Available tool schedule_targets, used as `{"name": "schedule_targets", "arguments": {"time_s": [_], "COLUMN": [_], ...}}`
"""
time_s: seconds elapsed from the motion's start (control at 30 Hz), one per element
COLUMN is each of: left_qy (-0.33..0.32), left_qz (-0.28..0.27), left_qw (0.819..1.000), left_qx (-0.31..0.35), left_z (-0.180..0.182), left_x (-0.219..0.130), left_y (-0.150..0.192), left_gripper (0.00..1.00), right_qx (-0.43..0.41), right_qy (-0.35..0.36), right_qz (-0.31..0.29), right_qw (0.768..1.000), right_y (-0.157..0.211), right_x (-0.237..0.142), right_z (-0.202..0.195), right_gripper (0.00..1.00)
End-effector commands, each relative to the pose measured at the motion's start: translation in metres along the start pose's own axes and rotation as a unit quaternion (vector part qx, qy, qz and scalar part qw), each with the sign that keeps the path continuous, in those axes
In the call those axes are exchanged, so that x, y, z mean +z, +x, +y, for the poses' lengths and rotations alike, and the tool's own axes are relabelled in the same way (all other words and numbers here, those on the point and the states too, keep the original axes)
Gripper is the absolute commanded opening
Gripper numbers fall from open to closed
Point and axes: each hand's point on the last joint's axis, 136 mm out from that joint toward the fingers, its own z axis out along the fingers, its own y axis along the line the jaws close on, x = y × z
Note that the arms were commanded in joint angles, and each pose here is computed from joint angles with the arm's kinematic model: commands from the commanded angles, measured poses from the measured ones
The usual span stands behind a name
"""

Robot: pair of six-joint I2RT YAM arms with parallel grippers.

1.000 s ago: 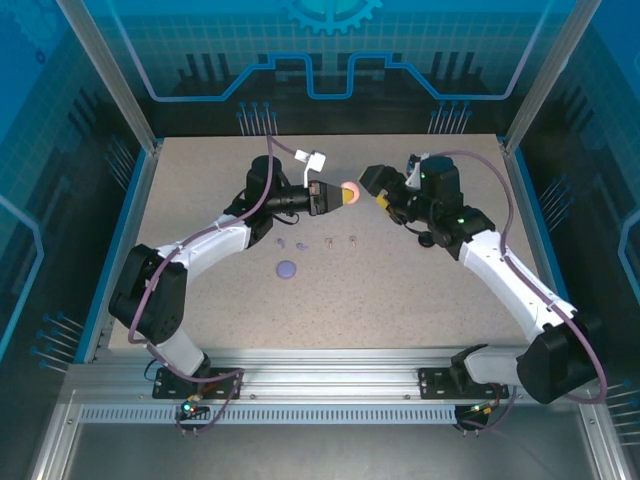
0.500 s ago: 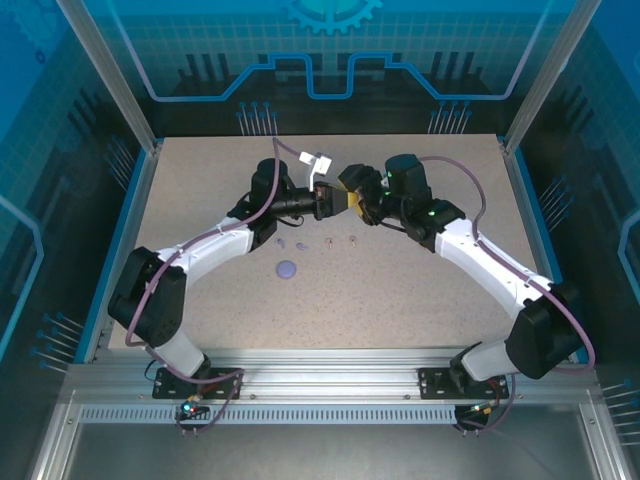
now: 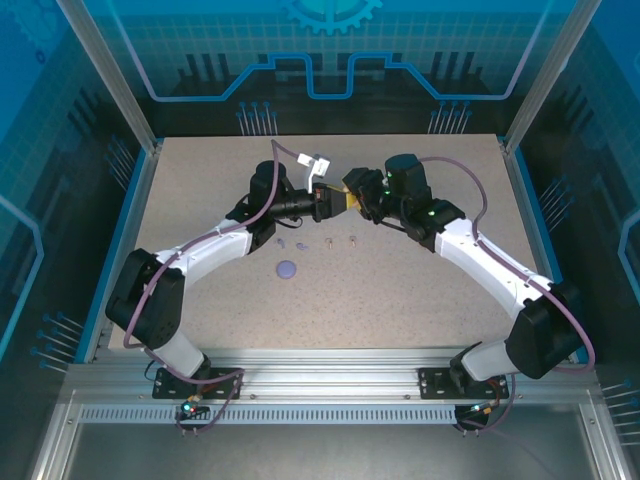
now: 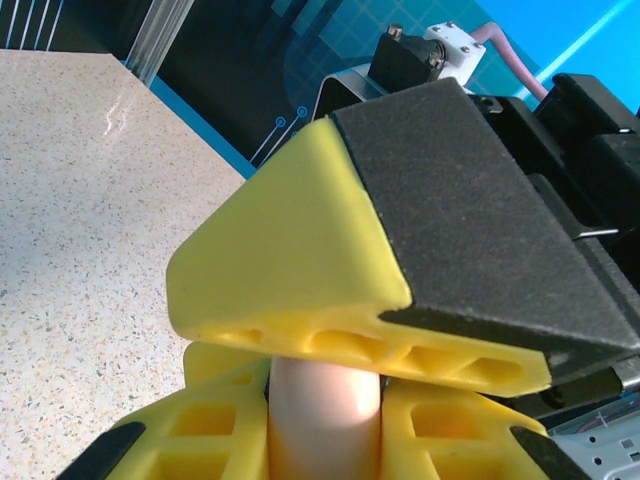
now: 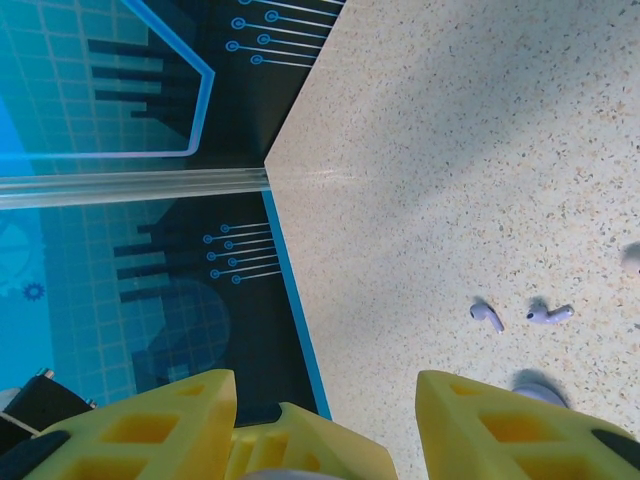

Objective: Insert the wireless bluetooth earbuds into the charging case

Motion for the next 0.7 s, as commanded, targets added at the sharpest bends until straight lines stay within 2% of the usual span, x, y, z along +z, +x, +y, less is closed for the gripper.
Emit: {"name": "schedule_targets", "arguments": {"time_s": [0.0, 0.17, 0.37, 0.5, 0.67], "left_qy": [0.003, 0.003, -0.005, -0.005, -0.005], "left_qz": [-0.02, -0.018, -0.02, -0.021, -0.022], "left_qw": [0.999, 0.999, 0.999, 0.999, 0.999], "left_qx": [0.034, 0.034, 0.036, 0.036, 0.035], "left_z": [-0.012, -0.013, -0.012, -0.012, -0.013], "left_x": [-0.005, -0.005, -0.006, -0.007, -0.007], "left_y": [-0.011, -0.011, -0.012, -0.013, -0.013], "left_gripper": [0.0, 0.0, 0.19, 0.25, 0.28], "right_qx": [-0.004, -0.005, -0.002, -0.001, 0.0], "right_qy": [-0.02, -0.019, -0.014, -0.01, -0.007], "right_qz": [-0.012, -0.012, -0.022, -0.024, -0.024], "right_qw": [1.0, 1.0, 1.0, 1.0, 1.0], "right_y": [-0.004, -0.005, -0.01, -0.013, -0.013], "right_x": [-0.009, -0.009, -0.014, -0.015, -0.015], "right_z": [0.015, 0.014, 0.008, 0.005, 0.002], "right_gripper": [0.42, 0.41, 0.4, 0.4, 0.4]}}
